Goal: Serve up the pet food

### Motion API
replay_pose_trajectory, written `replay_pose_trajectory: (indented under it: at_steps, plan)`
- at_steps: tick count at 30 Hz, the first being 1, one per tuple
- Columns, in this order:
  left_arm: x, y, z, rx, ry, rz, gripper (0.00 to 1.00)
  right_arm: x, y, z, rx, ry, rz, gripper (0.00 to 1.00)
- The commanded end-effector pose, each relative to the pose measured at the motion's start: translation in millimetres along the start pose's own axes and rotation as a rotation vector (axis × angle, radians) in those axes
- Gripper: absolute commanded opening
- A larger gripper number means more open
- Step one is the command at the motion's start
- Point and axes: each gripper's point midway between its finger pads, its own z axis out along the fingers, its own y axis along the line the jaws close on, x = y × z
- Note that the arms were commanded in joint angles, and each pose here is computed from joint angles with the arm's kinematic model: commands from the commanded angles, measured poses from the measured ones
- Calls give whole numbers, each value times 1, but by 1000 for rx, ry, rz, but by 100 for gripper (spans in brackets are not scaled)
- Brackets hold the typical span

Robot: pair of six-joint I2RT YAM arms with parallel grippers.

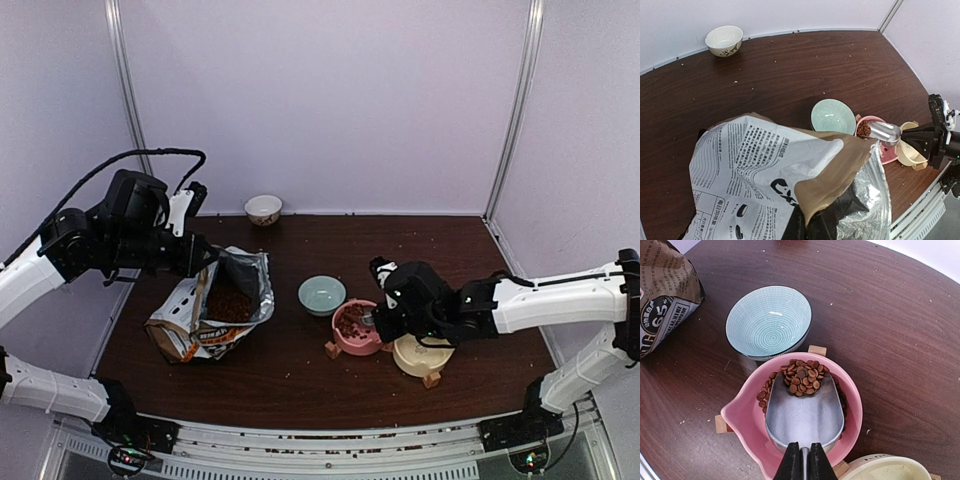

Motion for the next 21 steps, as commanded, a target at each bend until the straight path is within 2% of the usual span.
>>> replay_pose_trajectory:
  at_steps: [1, 6, 15, 21]
  plan:
    - [-17, 2, -11, -1, -76, -6, 0, -3, -2, 15, 12, 14, -28, 0]
    - [-17, 1, -14, 10, -80, 7, 0, 2, 1, 8, -16, 54, -41, 0]
    - [-15, -6, -11, 43, -63, 56, 0, 21, -6, -34, -59, 177, -70, 0]
    - [-16, -16, -8, 94, -54, 106, 0, 8, -6, -51, -87, 138, -102, 0]
